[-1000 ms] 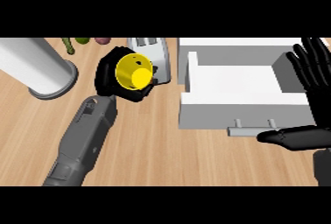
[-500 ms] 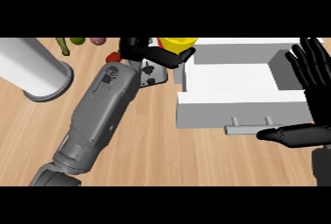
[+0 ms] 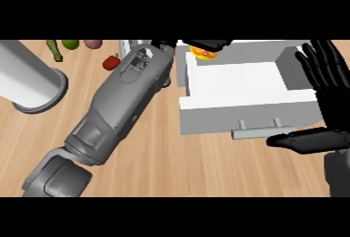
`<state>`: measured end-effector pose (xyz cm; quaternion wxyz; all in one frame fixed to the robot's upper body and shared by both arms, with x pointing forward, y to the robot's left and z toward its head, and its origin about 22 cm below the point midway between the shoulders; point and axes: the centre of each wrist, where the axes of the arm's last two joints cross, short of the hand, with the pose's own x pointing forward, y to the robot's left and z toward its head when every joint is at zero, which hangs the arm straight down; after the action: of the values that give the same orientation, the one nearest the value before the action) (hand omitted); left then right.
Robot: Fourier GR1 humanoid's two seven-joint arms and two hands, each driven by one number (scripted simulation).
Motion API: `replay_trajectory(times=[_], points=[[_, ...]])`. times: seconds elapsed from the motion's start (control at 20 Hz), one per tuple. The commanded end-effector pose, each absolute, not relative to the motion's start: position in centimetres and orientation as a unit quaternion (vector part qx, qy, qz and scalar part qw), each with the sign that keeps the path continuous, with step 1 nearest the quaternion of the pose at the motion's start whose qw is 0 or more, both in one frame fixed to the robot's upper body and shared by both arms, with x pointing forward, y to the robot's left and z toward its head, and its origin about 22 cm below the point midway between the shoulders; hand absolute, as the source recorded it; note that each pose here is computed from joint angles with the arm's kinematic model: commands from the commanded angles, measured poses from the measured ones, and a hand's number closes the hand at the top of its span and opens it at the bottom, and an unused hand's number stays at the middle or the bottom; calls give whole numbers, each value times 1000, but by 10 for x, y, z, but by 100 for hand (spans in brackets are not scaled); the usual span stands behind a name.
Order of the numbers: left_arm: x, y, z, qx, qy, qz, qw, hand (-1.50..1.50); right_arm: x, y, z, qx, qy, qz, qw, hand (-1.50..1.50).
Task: Pick up the cup, place it into the drawer and close the drawer
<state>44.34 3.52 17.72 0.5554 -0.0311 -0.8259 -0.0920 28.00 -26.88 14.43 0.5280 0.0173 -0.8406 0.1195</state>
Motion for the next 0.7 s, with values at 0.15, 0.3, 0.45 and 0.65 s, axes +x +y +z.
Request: replay_trajectory(times=[0.15, 0.3, 0.45, 0.65], points=[[447, 32, 154, 0, -779, -151, 609, 150, 294, -262, 151, 27, -845, 127, 519, -150], [446, 35, 139, 11, -755, -193, 627, 150, 291, -245, 152, 48, -849, 138, 508, -150], [442, 45, 113, 15, -743, -210, 635, 150, 294, -248, 158, 60, -850, 145, 502, -150], [441, 37, 123, 6, -750, -215, 625, -150, 296, -240, 166, 63, -848, 156, 503, -150]])
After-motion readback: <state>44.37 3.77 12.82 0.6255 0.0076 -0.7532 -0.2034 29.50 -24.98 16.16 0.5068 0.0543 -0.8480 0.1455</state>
